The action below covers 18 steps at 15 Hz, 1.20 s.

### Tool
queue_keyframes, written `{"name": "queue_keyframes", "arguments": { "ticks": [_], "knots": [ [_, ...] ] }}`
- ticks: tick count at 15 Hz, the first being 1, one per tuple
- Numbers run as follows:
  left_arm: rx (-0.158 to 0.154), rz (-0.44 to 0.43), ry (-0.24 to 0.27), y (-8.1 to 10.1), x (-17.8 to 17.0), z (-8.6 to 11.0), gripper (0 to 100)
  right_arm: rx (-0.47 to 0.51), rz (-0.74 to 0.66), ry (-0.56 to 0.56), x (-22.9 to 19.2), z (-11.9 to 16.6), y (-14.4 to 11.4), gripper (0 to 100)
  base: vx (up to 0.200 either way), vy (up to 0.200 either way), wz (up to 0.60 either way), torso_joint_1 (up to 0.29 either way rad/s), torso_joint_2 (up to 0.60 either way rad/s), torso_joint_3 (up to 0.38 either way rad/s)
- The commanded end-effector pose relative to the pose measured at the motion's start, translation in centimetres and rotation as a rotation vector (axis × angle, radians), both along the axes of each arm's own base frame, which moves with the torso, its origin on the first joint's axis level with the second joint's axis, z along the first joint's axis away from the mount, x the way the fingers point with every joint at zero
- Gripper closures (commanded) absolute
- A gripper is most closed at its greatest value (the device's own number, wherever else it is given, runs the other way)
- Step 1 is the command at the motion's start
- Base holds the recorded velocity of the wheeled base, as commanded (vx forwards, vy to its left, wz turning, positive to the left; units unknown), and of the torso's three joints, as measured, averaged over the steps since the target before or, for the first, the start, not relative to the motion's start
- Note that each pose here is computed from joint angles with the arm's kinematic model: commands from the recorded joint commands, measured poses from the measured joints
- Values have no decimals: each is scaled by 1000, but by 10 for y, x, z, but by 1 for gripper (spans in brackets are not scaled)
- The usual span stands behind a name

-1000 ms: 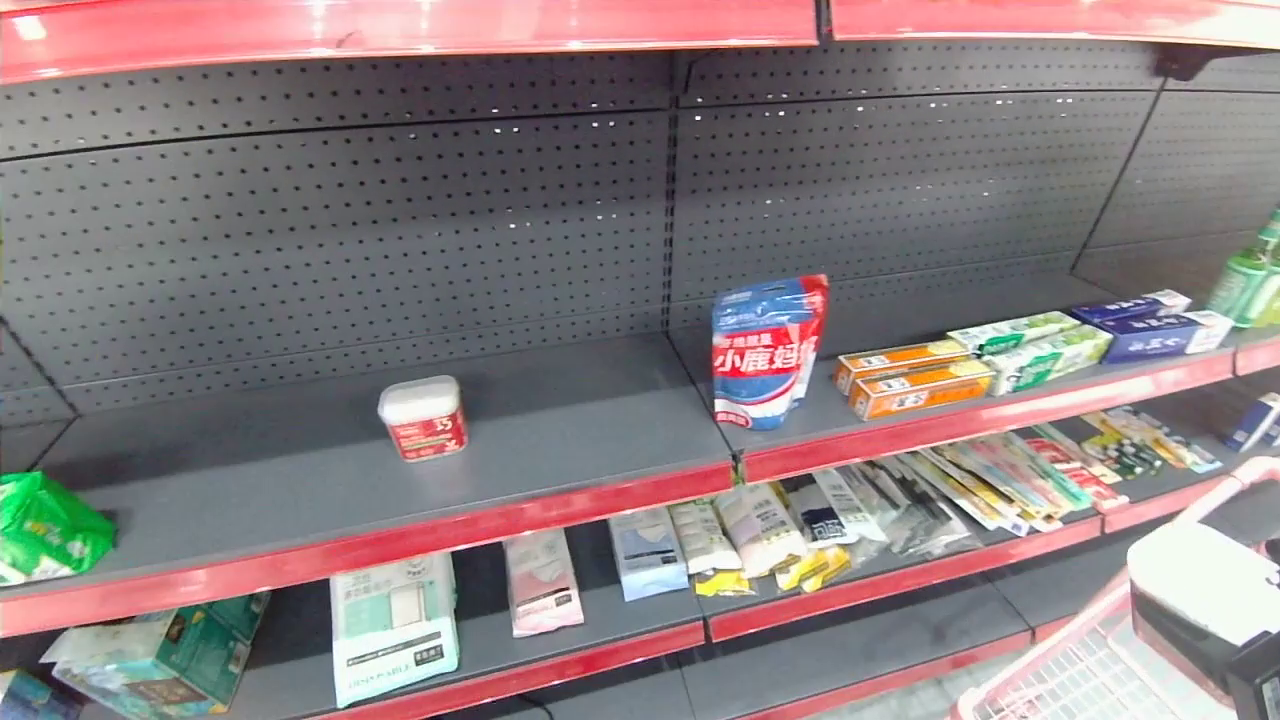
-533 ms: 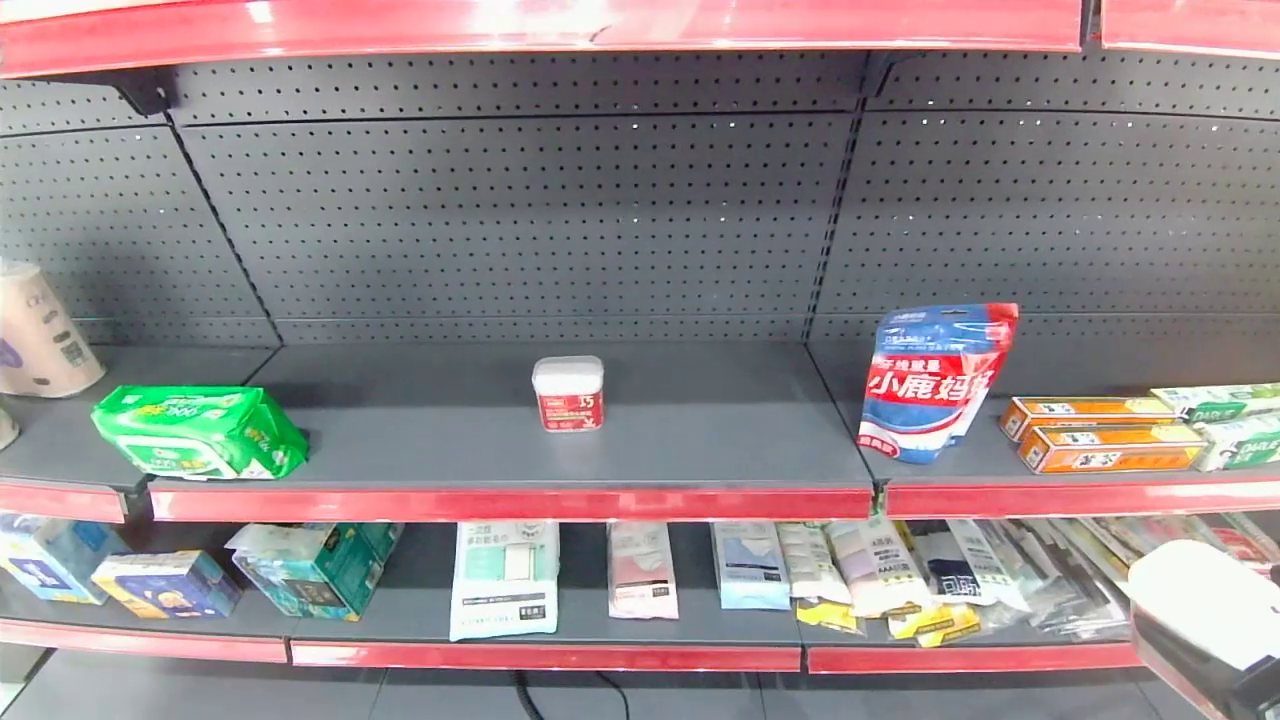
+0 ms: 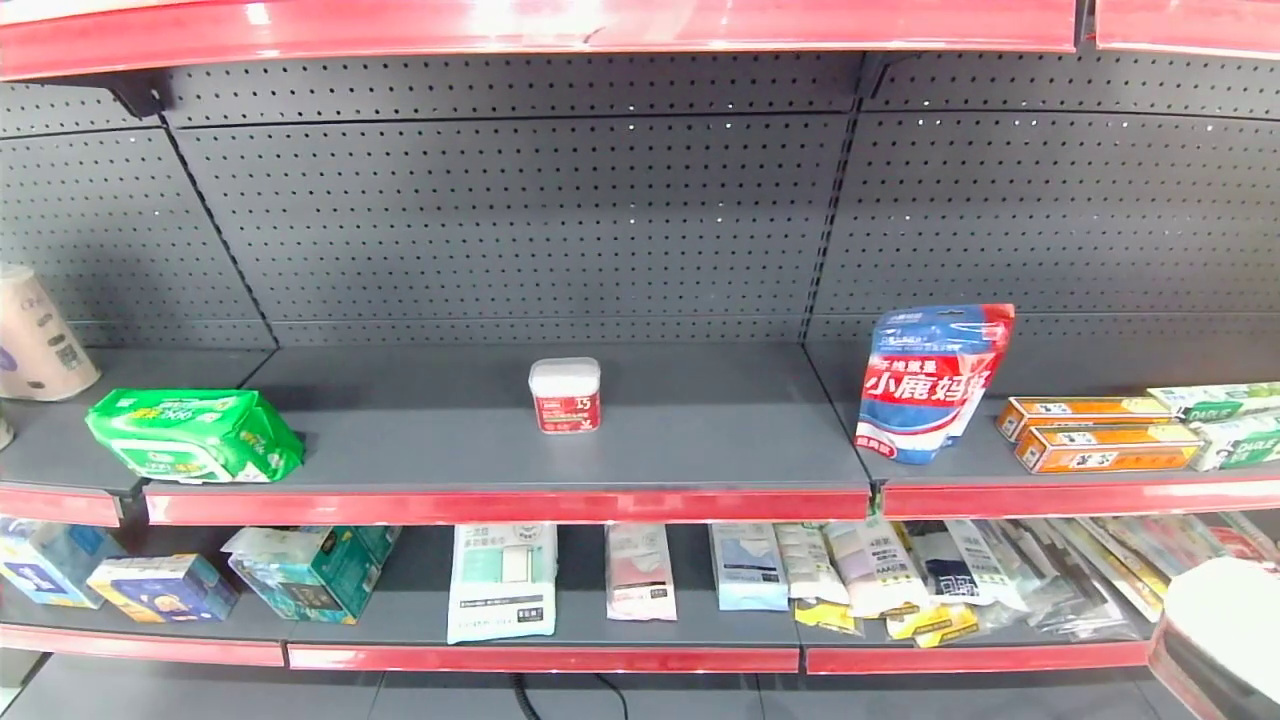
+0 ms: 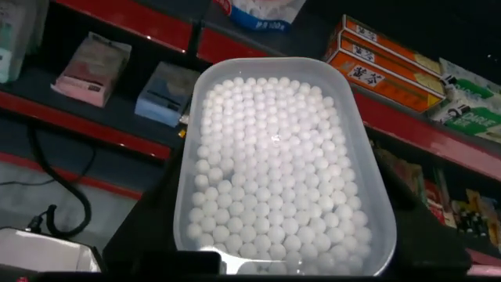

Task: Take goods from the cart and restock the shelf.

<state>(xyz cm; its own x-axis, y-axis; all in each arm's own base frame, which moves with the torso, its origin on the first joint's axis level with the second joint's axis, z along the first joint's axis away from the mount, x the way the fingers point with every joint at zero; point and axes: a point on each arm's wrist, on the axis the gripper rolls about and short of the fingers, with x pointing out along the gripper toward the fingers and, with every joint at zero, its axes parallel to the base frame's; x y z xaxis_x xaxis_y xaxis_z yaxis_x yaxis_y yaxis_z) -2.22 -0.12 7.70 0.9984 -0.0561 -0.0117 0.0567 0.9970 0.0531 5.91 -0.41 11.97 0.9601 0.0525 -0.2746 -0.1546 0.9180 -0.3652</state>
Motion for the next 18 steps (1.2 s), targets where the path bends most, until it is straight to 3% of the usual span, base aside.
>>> {"name": "queue_keyframes", "arguments": {
  "ticks": [1, 2, 3, 4, 5, 6, 7, 8, 10, 12, 14, 15, 16, 17, 18],
  "knots": [
    [18, -24, -4, -1, 1, 35, 0, 13, 35, -103, -13, 5, 3, 100, 0, 0, 0, 0, 0, 0],
    [-18, -11, 51, 0, 17, 75, 0, 14, 27, -117, -15, 6, 3, 100, 0, 0, 0, 0, 0, 0],
    [-58, 22, 83, 0, 32, 99, 0, 22, 19, -120, -16, 5, 3, 100, 0, 0, 0, 0, 0, 0],
    [-37, 109, 160, 2, 56, 114, 0, 66, 12, -120, -19, 1, 3, 100, 0, 0, 0, 0, 0, 0],
    [-26, 141, 184, 3, 63, 116, 0, 75, 12, -119, -19, 1, 3, 100, 0, 0, 0, 0, 0, 0],
    [4, 268, 277, 6, 89, 115, 0, 101, 5, -147, -24, 0, 4, 100, 0, 0, 0, 0, 0, 0],
    [12, 220, 293, 5, 100, 114, 0, 108, 10, -153, -25, 0, 4, 100, 0, 0, 0, 0, 0, 0],
    [34, 113, 302, 1, 114, 115, 0, 126, 11, -154, -26, 0, 5, 100, 0, 0, 0, 0, 0, 0],
    [79, 52, 318, 3, 152, 112, 0, 136, -10, -150, -25, -1, 4, 100, 0, 0, 0, 0, 0, 0],
    [67, 1, 320, 5, 177, 106, 0, 133, -20, -144, -25, -2, 4, 100, 0, 0, 0, 0, 0, 0],
    [17, -190, 325, 21, 218, 94, 0, 137, -27, -111, -24, -5, 3, 100, 0, 0, 0, 0, 0, 0],
    [30, -239, 320, 28, 230, 89, 0, 137, -28, -99, -24, -6, 4, 100, 0, 0, 0, 0, 0, 0],
    [78, -347, 315, 44, 261, 73, 0, 130, -32, -79, -25, -8, 4, 100, 0, 0, 0, 0, 0, 0],
    [95, -376, 311, 48, 271, 68, 0, 125, -42, -73, -25, -8, 3, 100, 0, 0, 0, 0, 0, 0],
    [159, -463, 272, 53, 302, 56, 0, 100, -96, -69, -26, -10, 2, 100, 0, 0, 0, 0, 0, 0]
  ]
}}
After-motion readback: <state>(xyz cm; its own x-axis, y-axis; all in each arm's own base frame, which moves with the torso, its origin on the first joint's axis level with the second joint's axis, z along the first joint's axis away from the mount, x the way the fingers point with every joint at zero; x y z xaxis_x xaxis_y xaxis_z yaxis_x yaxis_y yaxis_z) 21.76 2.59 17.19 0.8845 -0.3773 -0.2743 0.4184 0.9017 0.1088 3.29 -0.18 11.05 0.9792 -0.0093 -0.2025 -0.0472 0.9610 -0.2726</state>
